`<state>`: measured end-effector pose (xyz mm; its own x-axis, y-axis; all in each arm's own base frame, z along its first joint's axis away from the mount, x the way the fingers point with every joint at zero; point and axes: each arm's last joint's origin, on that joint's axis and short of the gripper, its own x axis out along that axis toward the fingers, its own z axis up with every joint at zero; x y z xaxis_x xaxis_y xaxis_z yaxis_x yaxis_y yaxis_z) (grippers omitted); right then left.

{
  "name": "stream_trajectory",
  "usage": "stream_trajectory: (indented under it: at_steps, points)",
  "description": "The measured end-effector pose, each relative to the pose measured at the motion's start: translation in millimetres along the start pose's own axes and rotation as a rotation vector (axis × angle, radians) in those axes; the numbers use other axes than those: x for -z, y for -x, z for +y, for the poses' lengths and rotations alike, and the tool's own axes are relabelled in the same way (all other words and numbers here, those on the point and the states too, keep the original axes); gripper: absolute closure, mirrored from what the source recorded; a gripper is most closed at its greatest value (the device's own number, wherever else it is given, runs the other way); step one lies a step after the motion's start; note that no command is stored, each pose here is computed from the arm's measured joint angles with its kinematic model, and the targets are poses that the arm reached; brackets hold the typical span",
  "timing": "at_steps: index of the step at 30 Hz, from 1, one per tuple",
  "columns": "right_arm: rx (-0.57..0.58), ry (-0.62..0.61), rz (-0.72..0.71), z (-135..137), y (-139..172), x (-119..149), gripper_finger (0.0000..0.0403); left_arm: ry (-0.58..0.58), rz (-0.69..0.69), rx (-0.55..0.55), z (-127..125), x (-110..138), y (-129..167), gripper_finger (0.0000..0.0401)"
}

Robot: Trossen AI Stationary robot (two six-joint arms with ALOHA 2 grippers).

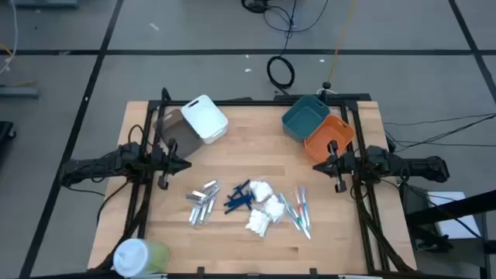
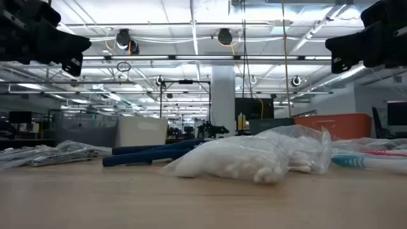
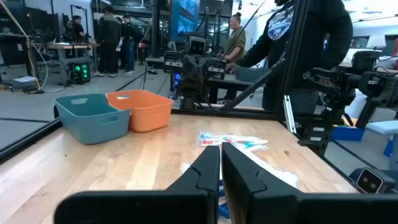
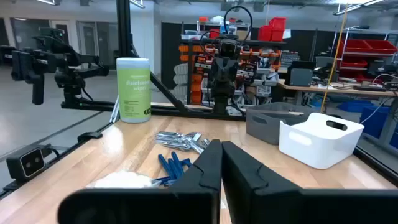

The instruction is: Pick & Place Travel size toiletries

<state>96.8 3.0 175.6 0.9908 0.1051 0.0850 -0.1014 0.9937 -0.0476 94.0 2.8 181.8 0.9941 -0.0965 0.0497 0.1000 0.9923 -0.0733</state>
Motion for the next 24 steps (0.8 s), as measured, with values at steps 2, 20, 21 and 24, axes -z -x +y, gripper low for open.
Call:
stream_trajectory:
  at_steps: [2,20,21,24]
  points:
    - [0.000,0.000,0.000,0.0,0.0,0.0,0.0403,0.000,0.000,0.000,0.0,0.0,0.0,0.0386]
    - [0.000,0.000,0.000,0.0,0.0,0.0,0.0403,0.000,0.000,0.000,0.0,0.0,0.0,0.0386]
    - [0.000,0.000,0.000,0.0,0.0,0.0,0.0403,0.000,0.000,0.000,0.0,0.0,0.0,0.0386]
    - [0.000,0.000,0.000,0.0,0.0,0.0,0.0403,0.000,0.000,0.000,0.0,0.0,0.0,0.0386]
